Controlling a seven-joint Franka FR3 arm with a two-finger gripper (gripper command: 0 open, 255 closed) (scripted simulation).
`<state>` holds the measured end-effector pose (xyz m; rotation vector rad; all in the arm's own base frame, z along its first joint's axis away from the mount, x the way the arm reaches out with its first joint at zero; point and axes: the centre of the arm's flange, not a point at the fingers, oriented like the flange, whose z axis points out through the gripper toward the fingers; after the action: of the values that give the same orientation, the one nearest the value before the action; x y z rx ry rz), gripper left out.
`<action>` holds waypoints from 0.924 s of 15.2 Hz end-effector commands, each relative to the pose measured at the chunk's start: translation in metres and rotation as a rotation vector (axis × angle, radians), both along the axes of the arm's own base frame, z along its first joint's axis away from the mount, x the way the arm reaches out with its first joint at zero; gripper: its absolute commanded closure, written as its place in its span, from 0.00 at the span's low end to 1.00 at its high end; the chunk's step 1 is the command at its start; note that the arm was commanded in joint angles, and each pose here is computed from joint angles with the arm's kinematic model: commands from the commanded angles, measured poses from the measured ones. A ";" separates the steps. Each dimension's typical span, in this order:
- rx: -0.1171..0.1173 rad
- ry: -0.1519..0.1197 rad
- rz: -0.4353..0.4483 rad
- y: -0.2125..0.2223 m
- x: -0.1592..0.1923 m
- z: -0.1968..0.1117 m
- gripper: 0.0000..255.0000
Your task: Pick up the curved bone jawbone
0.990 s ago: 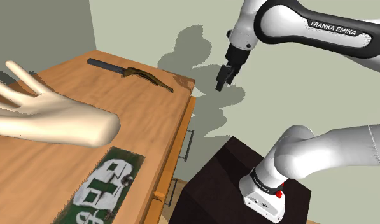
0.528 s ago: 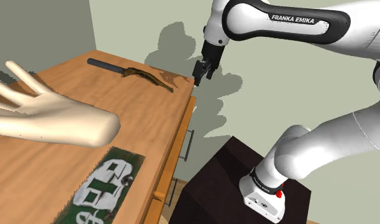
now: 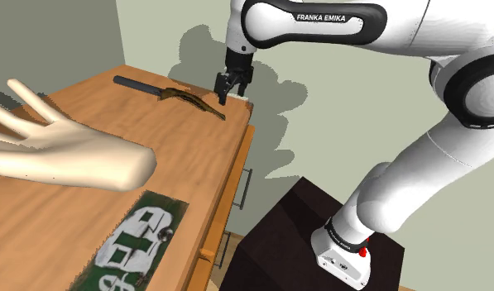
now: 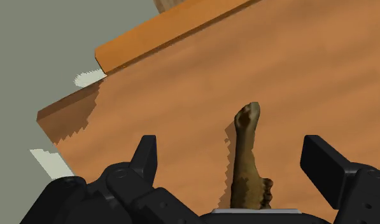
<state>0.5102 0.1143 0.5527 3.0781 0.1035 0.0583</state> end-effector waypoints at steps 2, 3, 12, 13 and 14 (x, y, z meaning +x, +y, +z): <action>-0.012 -0.006 0.001 0.018 0.033 -0.007 0.00; -0.016 -0.008 0.002 0.024 0.045 -0.009 0.00; -0.031 -0.014 0.004 0.046 0.088 -0.042 0.00; -0.031 -0.014 0.004 0.046 0.088 -0.047 0.00; -0.031 -0.014 0.004 0.046 0.088 -0.052 0.00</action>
<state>0.5980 0.1600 0.5060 3.0462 0.1083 0.0764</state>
